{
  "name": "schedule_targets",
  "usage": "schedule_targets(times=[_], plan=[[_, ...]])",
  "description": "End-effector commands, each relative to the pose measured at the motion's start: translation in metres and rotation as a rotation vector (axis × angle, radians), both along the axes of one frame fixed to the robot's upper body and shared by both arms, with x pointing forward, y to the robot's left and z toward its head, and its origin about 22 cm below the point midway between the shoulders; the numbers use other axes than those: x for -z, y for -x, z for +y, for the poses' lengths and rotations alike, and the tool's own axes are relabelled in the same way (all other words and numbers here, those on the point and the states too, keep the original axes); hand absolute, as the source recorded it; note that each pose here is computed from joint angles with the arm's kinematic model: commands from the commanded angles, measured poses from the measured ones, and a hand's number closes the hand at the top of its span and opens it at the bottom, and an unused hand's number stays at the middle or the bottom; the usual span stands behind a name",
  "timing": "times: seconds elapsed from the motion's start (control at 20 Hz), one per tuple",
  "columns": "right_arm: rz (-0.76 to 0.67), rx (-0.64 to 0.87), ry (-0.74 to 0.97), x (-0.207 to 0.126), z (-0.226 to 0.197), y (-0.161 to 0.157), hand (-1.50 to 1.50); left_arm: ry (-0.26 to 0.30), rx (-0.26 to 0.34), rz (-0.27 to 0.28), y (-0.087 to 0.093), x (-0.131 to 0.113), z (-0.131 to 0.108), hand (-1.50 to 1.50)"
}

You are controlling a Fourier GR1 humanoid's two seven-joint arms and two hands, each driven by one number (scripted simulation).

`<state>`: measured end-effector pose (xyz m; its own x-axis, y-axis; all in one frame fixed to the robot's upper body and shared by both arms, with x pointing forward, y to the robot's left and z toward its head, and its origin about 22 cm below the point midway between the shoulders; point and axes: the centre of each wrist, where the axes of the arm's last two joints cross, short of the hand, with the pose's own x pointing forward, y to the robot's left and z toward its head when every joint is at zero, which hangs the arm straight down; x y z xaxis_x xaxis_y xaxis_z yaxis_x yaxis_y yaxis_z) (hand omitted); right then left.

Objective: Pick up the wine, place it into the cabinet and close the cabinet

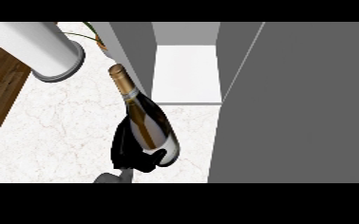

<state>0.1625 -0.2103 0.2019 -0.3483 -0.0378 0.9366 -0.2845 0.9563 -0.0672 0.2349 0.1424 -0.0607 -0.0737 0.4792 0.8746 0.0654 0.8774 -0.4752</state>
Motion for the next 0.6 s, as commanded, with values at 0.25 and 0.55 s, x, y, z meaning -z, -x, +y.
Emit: schedule_targets(times=[0.25,0.55], plan=[[-0.027,-0.017,-0.013,-0.01,-0.006,0.003,-1.5,0.033,-0.031,0.067,-0.013,-0.006,-0.02,1.5],[-0.01,-0.035,-0.001,-0.012,-0.004,0.017,-1.5,0.0,-0.057,0.09,-0.02,0.022,-0.026,1.5]])
